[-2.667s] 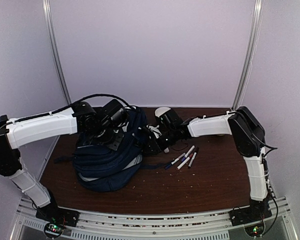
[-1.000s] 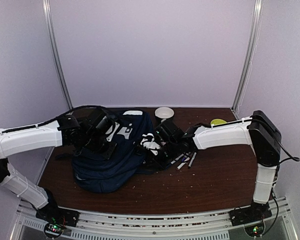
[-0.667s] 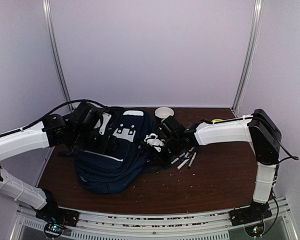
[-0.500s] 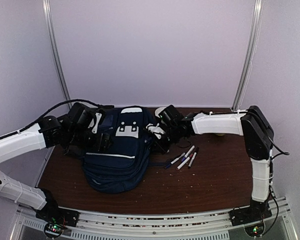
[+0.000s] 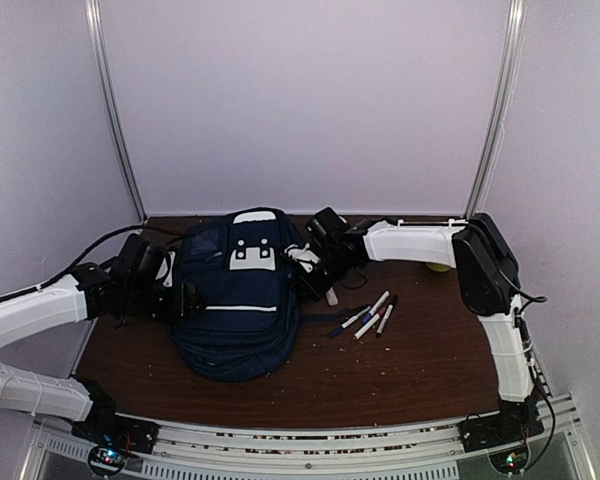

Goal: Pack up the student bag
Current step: Hold the largest pocket of the student bag.

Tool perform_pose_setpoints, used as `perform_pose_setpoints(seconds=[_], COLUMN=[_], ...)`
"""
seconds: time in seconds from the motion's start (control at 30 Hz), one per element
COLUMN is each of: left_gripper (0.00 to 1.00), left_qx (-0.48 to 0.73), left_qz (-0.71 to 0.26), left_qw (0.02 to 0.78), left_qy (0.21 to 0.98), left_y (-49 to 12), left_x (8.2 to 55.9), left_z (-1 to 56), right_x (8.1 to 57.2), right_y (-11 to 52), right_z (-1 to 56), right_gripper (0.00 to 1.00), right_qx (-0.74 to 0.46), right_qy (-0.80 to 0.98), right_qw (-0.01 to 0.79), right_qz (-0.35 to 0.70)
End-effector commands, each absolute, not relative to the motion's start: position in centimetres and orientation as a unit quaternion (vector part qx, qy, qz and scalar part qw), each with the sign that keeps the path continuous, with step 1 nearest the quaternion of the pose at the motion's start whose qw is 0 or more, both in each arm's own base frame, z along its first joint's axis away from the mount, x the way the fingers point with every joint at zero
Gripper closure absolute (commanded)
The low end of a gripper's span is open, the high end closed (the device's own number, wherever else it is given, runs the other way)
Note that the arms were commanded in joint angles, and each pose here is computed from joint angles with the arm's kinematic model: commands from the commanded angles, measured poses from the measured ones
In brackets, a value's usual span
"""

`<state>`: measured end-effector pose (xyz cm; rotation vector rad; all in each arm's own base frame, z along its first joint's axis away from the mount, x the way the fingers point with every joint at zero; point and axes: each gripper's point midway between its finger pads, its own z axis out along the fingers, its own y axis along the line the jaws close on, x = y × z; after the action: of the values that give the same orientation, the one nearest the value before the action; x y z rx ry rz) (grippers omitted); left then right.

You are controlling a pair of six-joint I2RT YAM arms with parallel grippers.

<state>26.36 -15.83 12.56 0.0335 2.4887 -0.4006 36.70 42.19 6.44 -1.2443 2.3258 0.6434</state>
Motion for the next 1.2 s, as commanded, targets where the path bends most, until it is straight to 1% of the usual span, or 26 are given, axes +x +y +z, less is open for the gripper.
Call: perform_pose_setpoints(seconds=[0.0,0.07,0.17,0.23,0.3,0.33,0.37,0.53,0.6,0.7,0.77,0.9,1.0,1.1,1.17], left_gripper=[0.29,0.29,0.3,0.31,0.33,0.36,0.37,0.38,0.38,0.42,0.47,0.49,0.55,0.56,0.54], left_qx=[0.084,0.08,0.057,0.048,0.038,0.037,0.033,0.034,0.027,0.002,-0.003,-0.005,-0.008,-0.004,-0.002], left_qz=[-0.233,-0.221,-0.21,-0.211,-0.214,-0.218,-0.215,-0.179,-0.16,-0.148,-0.144,-0.13,-0.113,-0.104,-0.11], left_qw=[0.391,0.386,0.351,0.342,0.338,0.339,0.332,0.305,0.292,0.277,0.271,0.27,0.275,0.276,0.273], left_qy=[0.887,0.892,0.91,0.914,0.916,0.914,0.918,0.935,0.942,0.949,0.952,0.954,0.955,0.956,0.956], left_y=[-19.7,-20.1,-21.7,-23.5,-25.4,-26.7,-27.6,-31.6,-32.1,-32.2,-32.5,-32.8,-32.8,-33.2,-33.8], left_x=[28.4,29.7,31.7,32.9,33.8,34.3,34.5,34.2,33.8,33.2,33.0,33.5,34.2,34.7,34.8], left_z=[17.2,17.4,17.2,17.1,17.1,17.8,17.5,15.7,14.4,12.5,11.7,10.7,10.1,9.6,9.4], right_x=[36.3,36.7,37.2,37.5,37.6,37.6,37.6,37.8,37.9,37.7,37.8,37.7,37.6,37.6,37.6], right_y=[41.5,41.1,40.9,40.9,40.9,41.0,40.9,40.7,40.7,40.6,40.6,40.5,40.6,40.6,40.6], right_z=[8.4,8.8,8.9,9.0,9.0,9.1,9.1,9.7,10.1,10.5,10.8,11.1,11.2,11.3,11.4], right_gripper=[1.0,1.0,1.0,1.0,1.0,1.0,1.0,1.0,1.0,1.0,1.0,1.0,1.0,1.0,1.0], right_qx=[-0.451,-0.448,-0.443,-0.434,-0.42,-0.416,-0.413,-0.41,-0.406,-0.404,-0.403,-0.399,-0.397,-0.396,-0.394], right_qy=[0.826,0.826,0.826,0.828,0.832,0.831,0.832,0.83,0.83,0.828,0.827,0.826,0.825,0.824,0.824], right_qw=[0.232,0.236,0.24,0.24,0.234,0.234,0.231,0.236,0.237,0.24,0.244,0.247,0.246,0.246,0.247], right_qz=[0.245,0.248,0.251,0.261,0.278,0.285,0.289,0.296,0.3,0.305,0.307,0.313,0.318,0.321,0.324])
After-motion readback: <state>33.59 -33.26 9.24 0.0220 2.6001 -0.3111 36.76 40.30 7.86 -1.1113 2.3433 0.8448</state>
